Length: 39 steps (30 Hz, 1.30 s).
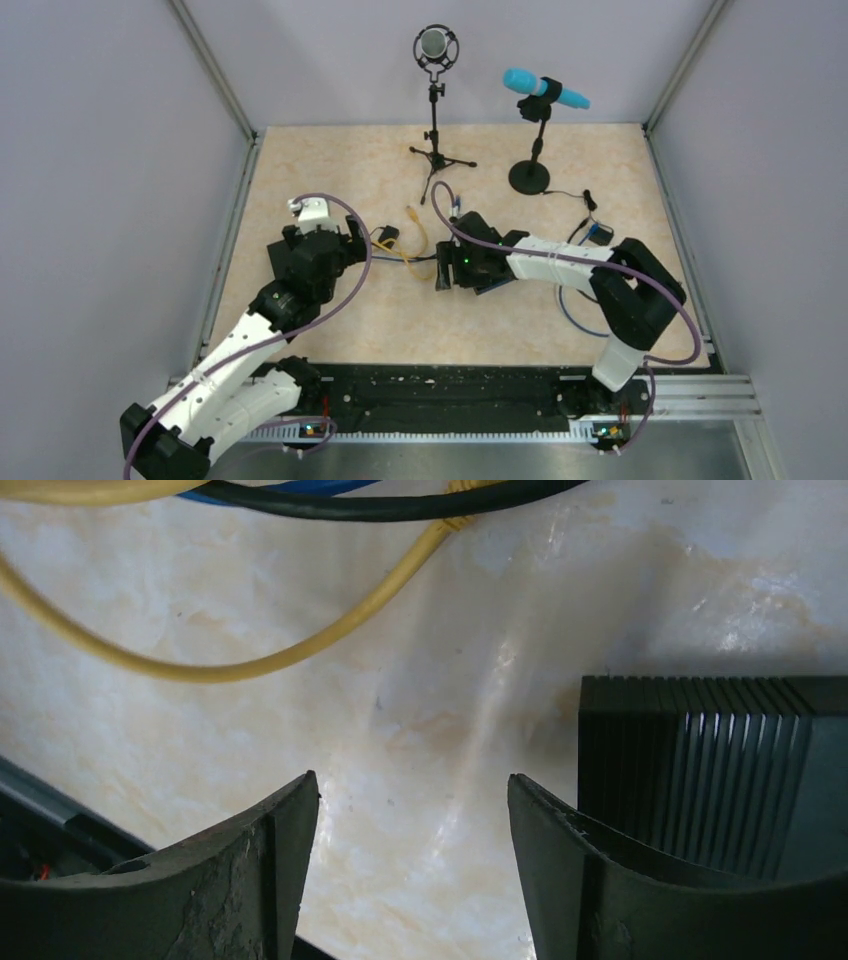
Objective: Pull the plug from the switch port
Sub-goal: Move the switch port to the center of the board.
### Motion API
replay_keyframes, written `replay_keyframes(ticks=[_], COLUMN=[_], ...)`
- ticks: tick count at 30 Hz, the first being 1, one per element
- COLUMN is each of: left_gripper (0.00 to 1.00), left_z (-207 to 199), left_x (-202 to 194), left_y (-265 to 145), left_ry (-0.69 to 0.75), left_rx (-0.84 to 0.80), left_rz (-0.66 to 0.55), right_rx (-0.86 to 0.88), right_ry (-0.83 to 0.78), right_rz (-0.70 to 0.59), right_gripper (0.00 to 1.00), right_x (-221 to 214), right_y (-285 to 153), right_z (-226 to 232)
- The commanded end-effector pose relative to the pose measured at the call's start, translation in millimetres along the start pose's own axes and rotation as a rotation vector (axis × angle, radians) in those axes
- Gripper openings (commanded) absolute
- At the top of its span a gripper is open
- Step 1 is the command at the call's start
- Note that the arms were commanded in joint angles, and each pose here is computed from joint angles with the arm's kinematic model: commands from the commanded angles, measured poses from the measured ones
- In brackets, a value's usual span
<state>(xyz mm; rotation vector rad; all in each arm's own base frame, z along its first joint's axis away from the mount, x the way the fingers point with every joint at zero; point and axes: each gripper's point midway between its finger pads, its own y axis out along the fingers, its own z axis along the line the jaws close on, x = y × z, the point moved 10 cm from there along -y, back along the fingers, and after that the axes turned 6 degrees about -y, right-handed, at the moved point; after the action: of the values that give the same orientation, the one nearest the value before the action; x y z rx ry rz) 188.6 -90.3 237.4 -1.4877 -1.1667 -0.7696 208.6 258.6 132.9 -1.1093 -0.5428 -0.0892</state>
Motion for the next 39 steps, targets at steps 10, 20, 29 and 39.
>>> replay_keyframes(ticks=[10,20,29,39], left_gripper=[0.99,0.99,0.99,0.99], left_z=[21,36,66,120], left_x=[-9,-12,-13,-10], left_y=[-1,12,25,51], left_ry=[-0.012,0.002,-0.085,-0.308], left_rx=[0.154,0.239,0.352,0.619], left_rz=[0.026,0.096,0.178,0.259], right_rx=[-0.191,-0.358,-0.195,0.024], right_ry=[0.033,-0.039,0.035,0.073], right_rz=[-0.070,-0.045,-0.126,-0.183], right_gripper=[0.70,0.72,0.73,0.73], right_x=[34,45,54,41], right_y=[12,-4,-27,-47], right_z=[-61,-119,-117,-74])
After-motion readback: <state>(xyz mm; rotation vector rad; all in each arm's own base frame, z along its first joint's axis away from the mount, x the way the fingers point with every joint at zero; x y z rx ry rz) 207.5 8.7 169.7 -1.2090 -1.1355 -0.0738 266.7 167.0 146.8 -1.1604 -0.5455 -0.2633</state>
